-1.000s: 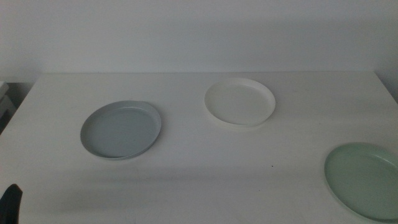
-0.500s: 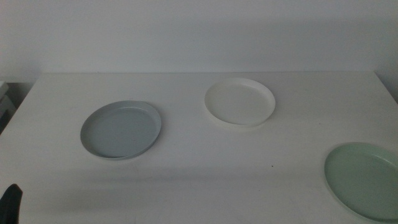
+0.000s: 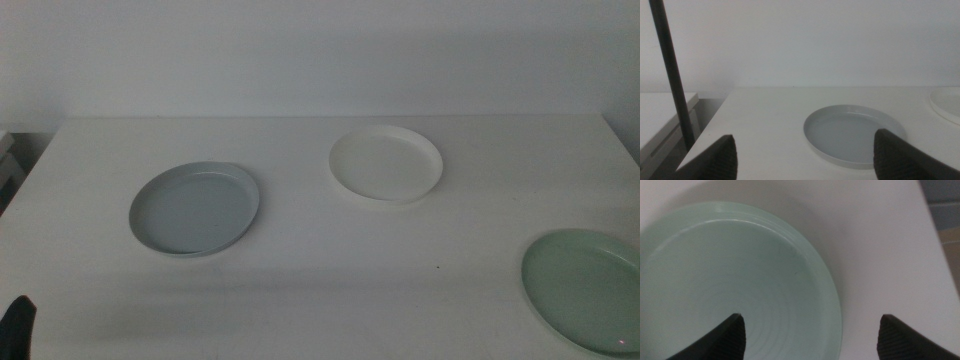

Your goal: Stack the three bowls on top of each other.

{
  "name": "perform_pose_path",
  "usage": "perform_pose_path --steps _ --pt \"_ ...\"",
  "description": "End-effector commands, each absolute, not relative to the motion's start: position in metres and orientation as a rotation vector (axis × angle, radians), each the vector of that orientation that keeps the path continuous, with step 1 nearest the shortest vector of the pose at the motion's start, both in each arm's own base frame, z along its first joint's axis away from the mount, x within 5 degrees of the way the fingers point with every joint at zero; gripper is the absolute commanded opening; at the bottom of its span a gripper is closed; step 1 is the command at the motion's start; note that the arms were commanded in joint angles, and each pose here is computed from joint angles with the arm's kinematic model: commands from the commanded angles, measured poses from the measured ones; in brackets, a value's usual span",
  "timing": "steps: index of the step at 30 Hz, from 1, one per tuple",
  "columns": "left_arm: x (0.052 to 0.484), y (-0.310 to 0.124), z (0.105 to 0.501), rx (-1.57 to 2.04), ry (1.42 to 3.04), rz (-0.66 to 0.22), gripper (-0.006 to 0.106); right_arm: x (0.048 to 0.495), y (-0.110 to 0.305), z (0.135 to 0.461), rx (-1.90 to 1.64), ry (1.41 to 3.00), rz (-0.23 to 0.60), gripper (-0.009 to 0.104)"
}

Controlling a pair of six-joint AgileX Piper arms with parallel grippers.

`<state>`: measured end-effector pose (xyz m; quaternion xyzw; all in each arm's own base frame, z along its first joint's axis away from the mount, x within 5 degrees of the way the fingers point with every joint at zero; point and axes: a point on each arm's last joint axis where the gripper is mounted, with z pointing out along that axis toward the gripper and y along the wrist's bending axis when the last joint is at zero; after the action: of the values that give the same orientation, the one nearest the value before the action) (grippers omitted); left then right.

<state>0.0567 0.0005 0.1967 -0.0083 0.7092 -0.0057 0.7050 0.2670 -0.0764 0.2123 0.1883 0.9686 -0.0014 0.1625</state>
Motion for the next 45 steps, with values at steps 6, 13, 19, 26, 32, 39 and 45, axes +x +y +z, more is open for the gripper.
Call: perform_pose_path --steps 6,13,19,26,32,39,45 --pt "0.055 0.0 0.204 -0.016 1.483 -0.026 0.09 0.289 -0.089 0.19 0.5 2.748 -0.039 0.083" --pt "0.055 0.0 0.204 -0.016 1.483 -0.026 0.09 0.293 -0.094 0.165 0.496 2.823 -0.055 0.064" --pt "0.055 0.0 0.204 -0.016 1.483 -0.026 0.09 0.292 -0.095 0.163 0.504 2.84 -0.052 0.027" --pt "0.055 0.0 0.204 -0.016 1.483 -0.026 0.09 0.287 -0.087 0.178 0.462 2.849 -0.058 0.0" --pt "0.055 0.0 0.204 -0.016 1.483 -0.026 0.09 0.274 -0.04 0.243 0.333 2.698 0.05 0.0" --pt "0.055 0.0 0.204 -0.016 1.483 -0.026 0.09 0.273 0.036 0.292 0.127 2.599 0.332 0.0" --pt "0.055 0.0 0.204 -0.016 1.483 -0.026 0.09 0.286 0.09 0.292 -0.009 2.594 0.476 0.0"
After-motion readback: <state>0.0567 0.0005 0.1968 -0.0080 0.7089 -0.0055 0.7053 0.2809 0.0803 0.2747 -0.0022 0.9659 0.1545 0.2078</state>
